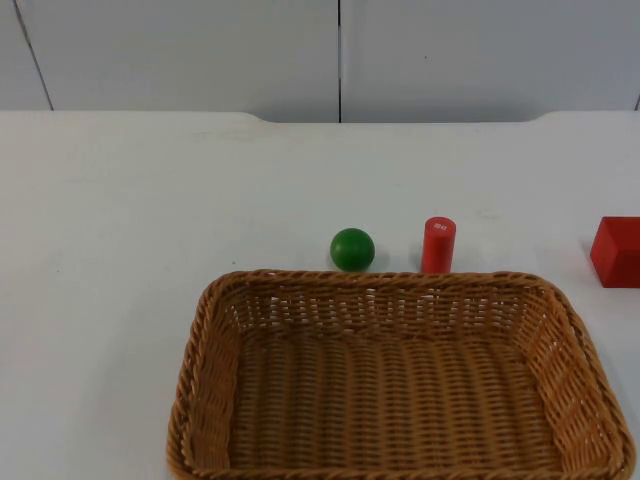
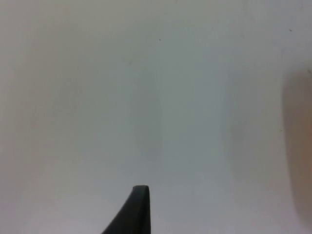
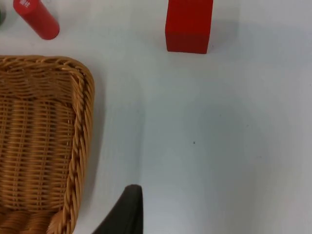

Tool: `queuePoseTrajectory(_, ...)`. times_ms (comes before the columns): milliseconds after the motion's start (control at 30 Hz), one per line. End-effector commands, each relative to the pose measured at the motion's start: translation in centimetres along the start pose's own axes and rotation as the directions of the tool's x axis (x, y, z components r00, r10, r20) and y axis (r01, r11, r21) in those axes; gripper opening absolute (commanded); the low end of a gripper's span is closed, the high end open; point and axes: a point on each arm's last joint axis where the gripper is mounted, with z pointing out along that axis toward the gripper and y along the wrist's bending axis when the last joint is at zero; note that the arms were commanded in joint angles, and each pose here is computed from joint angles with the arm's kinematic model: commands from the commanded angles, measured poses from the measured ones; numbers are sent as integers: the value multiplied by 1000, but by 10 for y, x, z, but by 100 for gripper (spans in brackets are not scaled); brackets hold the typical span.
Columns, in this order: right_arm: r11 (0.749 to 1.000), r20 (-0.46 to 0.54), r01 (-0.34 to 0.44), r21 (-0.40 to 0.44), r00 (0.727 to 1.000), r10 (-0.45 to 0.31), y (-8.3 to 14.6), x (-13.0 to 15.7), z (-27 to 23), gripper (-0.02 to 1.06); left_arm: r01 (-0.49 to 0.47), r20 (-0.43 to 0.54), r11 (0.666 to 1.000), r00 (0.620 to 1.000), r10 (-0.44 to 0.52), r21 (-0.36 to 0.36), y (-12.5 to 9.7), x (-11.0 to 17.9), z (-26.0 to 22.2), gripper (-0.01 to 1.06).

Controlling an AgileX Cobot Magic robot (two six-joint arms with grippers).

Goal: Pick up the basket with the left hand and place the object to the left of the red cylinder into the basket with the right hand.

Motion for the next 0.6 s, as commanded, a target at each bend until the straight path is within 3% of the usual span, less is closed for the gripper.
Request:
queuePoseTrajectory(0, 1000, 13, 5, 6, 1000, -5, -1, -2, -1, 104, -5, 0, 1000, 1000, 5, 16, -2, -3, 2, 105)
queuePoseTrajectory(200, 1000, 13, 5, 6, 1000, -5, -1, -2, -1, 104, -4, -42, 998, 999, 7, 56, -5, -6, 17, 105)
queuePoseTrajectory(367, 1000, 13, 8, 9, 1000, -8, -1, -2, -1, 104, 8, -117, 980, 993, 16, 201, -17, -14, 51, 104)
queuePoseTrajectory(567, 1000, 13, 12, 11, 1000, -12, -2, -2, -1, 104, 2, -210, 968, 976, 53, 253, -32, -23, 86, 97)
